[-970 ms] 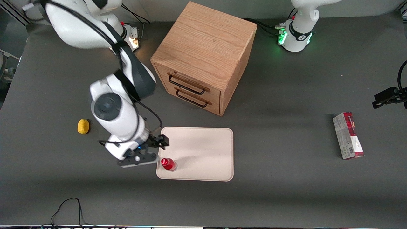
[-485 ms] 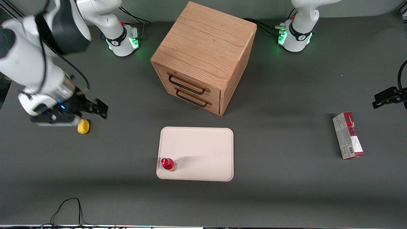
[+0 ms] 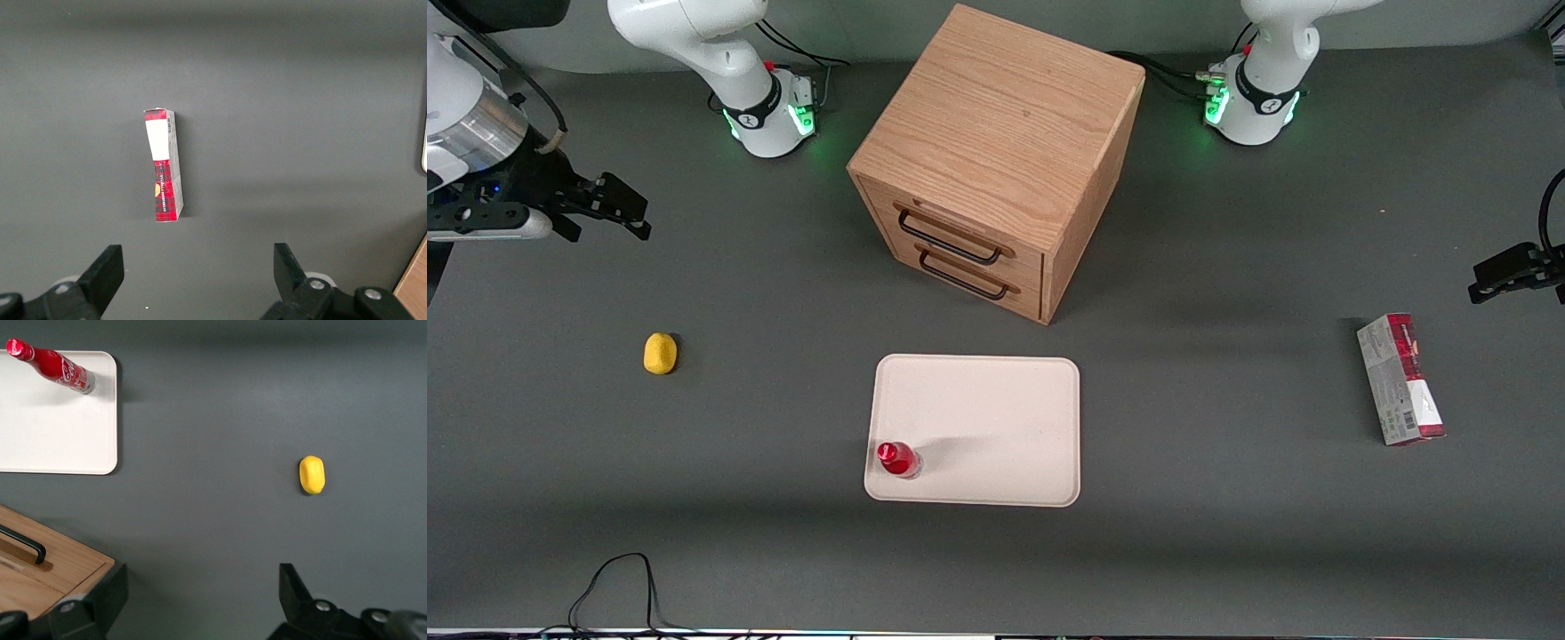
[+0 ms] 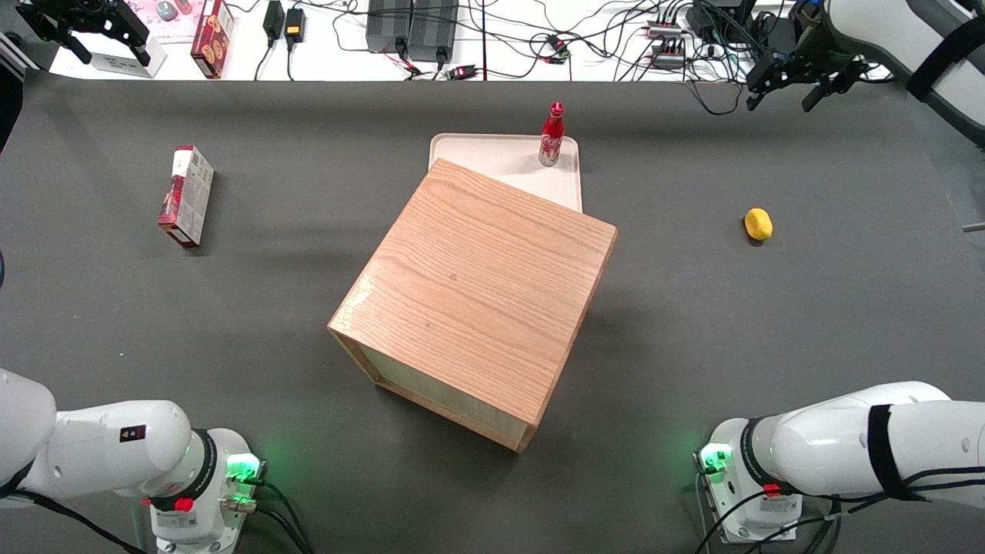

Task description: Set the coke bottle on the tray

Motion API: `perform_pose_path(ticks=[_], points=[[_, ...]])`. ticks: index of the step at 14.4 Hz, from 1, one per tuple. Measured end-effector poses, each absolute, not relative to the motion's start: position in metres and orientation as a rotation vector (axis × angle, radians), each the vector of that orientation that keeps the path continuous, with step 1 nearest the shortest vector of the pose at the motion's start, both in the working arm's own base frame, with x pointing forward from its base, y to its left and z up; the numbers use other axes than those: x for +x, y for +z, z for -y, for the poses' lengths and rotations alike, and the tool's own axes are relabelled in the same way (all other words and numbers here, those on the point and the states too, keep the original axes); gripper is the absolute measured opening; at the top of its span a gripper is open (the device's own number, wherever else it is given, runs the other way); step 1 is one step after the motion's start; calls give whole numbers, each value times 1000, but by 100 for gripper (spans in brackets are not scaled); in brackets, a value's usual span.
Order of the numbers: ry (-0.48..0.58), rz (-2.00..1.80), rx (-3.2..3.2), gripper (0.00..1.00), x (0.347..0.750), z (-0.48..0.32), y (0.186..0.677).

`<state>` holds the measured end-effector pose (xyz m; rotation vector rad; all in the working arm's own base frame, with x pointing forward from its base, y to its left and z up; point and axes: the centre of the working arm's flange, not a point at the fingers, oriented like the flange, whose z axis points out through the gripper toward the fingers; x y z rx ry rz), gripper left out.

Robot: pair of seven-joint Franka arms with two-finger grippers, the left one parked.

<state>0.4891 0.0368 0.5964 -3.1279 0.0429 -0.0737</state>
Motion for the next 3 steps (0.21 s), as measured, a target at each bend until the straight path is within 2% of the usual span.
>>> perform_pose_path(ticks=[3], points=[[-48, -63, -3123, 100, 493, -30, 588]])
